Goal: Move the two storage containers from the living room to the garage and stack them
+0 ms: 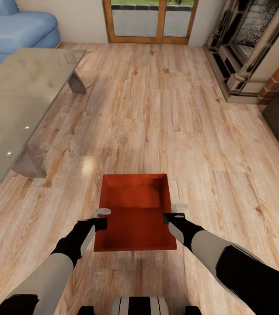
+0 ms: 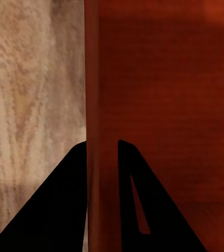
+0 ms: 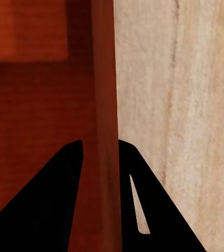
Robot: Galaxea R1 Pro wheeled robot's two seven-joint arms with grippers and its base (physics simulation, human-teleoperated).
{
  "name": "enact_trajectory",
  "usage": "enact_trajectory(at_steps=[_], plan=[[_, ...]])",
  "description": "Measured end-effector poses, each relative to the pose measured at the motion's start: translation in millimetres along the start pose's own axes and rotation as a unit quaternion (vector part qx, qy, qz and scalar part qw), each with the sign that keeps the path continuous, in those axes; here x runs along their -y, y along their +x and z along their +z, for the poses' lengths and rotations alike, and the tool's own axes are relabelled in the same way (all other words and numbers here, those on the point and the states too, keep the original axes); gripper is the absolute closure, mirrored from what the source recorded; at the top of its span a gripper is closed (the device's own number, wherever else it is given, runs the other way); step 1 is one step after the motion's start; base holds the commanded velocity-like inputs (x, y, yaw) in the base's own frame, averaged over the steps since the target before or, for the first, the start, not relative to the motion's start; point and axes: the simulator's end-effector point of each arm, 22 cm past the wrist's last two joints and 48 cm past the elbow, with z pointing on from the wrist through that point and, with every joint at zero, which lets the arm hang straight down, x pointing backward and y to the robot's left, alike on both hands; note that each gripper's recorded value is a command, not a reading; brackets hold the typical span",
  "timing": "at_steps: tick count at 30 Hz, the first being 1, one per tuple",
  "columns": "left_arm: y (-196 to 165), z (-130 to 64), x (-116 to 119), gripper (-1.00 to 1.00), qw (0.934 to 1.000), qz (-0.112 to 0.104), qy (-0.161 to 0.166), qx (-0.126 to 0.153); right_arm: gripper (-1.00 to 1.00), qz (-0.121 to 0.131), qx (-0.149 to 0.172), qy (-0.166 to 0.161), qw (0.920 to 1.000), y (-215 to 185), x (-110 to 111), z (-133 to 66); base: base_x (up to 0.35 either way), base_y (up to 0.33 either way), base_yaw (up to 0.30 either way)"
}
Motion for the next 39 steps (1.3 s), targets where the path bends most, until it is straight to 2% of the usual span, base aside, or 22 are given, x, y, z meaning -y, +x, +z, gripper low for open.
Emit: enact_trajectory(at_steps=[28, 39], plan=[[-17.8, -51.1, 1.2, 1.00, 1.0000, -0.002, 0.000, -0.010, 1.00, -0.004, -0.009, 0.001, 1.0000, -22.7, 4.2, -49.5, 0.000, 0.000, 0.000], [-34.0, -77.2, 2.6, 1.00, 1.0000, -0.002, 0.000, -0.002, 1.00, -0.003, -0.001, 0.001, 1.0000, -41.2, 6.9, -74.7, 0.000, 0.000, 0.000]])
